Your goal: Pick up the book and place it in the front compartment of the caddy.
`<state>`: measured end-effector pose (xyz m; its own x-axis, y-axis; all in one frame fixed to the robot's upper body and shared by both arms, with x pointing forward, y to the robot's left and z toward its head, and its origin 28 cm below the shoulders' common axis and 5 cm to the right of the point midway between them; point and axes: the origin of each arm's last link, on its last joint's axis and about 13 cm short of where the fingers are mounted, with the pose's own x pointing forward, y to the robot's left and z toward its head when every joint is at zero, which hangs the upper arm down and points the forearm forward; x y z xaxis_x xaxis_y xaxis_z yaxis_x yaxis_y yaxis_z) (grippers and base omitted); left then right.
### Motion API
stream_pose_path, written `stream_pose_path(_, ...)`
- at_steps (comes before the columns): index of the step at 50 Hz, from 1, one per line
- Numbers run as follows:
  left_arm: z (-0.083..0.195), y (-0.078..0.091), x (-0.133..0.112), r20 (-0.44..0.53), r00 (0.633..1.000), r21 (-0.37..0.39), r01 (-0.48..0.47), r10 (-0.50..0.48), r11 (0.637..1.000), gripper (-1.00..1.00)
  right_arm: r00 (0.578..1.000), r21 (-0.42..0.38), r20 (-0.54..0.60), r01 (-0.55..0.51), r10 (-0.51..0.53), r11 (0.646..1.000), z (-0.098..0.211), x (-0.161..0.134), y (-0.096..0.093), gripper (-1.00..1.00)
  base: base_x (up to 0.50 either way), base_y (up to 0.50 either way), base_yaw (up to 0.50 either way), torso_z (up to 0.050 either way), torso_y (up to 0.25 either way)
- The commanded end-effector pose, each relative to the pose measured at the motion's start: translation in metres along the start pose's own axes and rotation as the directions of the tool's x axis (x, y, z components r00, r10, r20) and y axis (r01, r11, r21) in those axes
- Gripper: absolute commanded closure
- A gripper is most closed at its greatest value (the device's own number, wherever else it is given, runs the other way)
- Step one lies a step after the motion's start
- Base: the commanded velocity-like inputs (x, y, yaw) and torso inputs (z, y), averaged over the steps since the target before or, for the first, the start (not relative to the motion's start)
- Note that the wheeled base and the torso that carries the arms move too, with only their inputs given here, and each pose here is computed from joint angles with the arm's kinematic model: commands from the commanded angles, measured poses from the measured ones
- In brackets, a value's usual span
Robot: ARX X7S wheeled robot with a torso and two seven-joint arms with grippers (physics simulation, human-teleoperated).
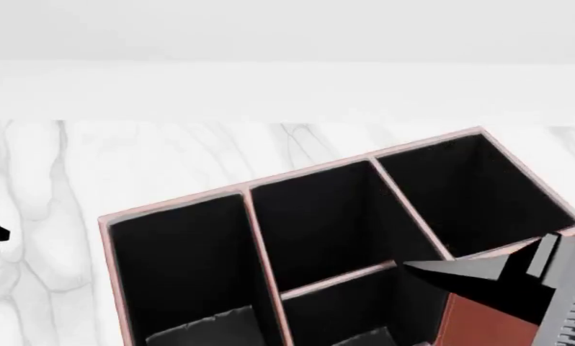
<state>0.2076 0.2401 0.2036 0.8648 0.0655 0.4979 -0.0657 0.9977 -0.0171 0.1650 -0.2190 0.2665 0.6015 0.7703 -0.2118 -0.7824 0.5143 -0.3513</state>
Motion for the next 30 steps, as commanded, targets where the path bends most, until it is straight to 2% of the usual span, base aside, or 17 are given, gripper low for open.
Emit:
stream_pose_path(1, 0.000, 0.000, 0.000, -0.001, 1.000, 0.000, -0.002, 0.002, 1.000, -1.00, 0.993, 0.008, -0.088, -0.076, 0.076, 0.997, 0.005, -0.013, 0.010, -1.00, 0.00, 0.00, 0.00, 0.000, 0.000)
stream_pose_path(12, 0.001, 0.000, 0.000, 0.001, 1.000, 0.000, -0.005, 0.005, 1.000, -1.00, 0.971, -0.005, -0.221, -0.093, 0.090, 0.996, 0.002, -0.018, 0.014, -1.00, 0.00, 0.00, 0.00, 0.000, 0.000)
stream_pose_path(23, 0.001, 0.001, 0.000, 0.000, 1.000, -0.003, -0.006, 0.006, 1.000, -1.00, 0.951, 0.023, -0.291, -0.102, 0.104, 0.995, -0.001, -0.026, 0.023, -1.00, 0.00, 0.00, 0.00, 0.000, 0.000)
stream_pose_path(30, 0.001, 0.001, 0.000, 0.002, 1.000, -0.003, -0.008, 0.008, 1.000, -1.00, 0.922, 0.055, -0.361, -0.130, 0.141, 0.990, -0.008, -0.028, 0.029, -1.00, 0.00, 0.00, 0.00, 0.000, 0.000)
